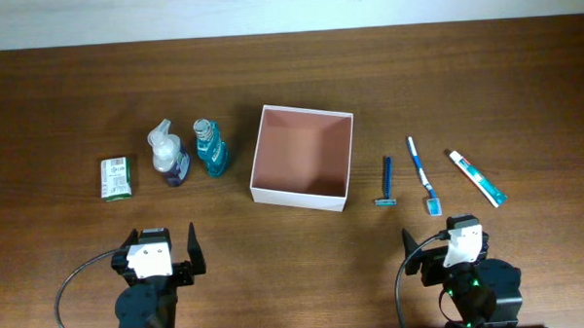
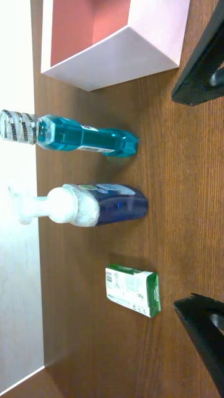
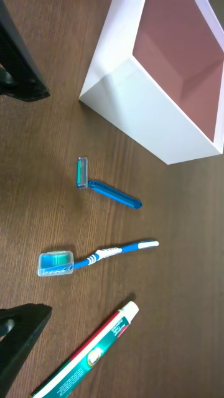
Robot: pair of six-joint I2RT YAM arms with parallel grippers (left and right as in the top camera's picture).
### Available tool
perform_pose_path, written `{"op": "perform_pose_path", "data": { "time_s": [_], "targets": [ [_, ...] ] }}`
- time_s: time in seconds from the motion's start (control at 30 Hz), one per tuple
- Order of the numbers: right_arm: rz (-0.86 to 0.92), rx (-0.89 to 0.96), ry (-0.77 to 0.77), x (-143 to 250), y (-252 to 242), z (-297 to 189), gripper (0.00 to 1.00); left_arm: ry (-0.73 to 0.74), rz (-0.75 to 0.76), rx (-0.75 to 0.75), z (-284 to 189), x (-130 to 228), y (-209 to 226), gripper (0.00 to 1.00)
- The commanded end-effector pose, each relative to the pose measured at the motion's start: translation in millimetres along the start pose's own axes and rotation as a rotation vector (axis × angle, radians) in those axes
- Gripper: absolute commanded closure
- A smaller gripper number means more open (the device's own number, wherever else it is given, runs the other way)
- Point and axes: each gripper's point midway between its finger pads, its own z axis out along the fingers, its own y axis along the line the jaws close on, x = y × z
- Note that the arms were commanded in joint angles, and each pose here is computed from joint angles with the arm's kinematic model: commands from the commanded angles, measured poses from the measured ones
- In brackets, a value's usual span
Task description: Pack container
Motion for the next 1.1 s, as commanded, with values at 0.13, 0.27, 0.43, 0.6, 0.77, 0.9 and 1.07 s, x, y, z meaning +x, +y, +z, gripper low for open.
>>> {"op": "perform_pose_path", "data": {
  "time_s": [0.13, 0.27, 0.43, 0.6, 0.77, 0.9, 1.07],
  "targets": [
    [0.011, -0.007, 0.000, 1.5, 0.8, 0.6, 0.01, -0.003, 0.012, 0.003, 0.3, 1.4, 0.1, 0.01],
    [0.011, -0.007, 0.000, 1.5, 0.8, 0.6, 0.01, -0.014, 0.009, 0.049, 0.1, -1.2, -8.0, 0.01],
    [0.011, -0.007, 0.000, 1.5, 0.8, 0.6, 0.01, -0.091, -0.090, 0.257, -16.3, -37.4, -40.9, 0.01],
    [0.011, -0.007, 0.000, 1.5, 0.8, 0.6, 0.01, -0.182, -0.104, 0.204, -39.9, -108.7, -27.7, 0.01],
    [0.011, -0.007, 0.000, 1.5, 0.8, 0.6, 0.01, 0.000, -0.097, 0.032, -28.5, -170.1, 1.0, 0.01],
    [0.011, -0.007, 0.000, 1.5, 0.8, 0.6, 0.02, 0.202, 0.009, 0.007, 17.9, -197.2, 4.6, 0.01],
    [0.011, -0.007, 0.000, 1.5, 0.8, 0.6, 0.01, 0.417, -0.055, 0.056, 88.6, -229.9, 16.0, 0.01]
  ]
}}
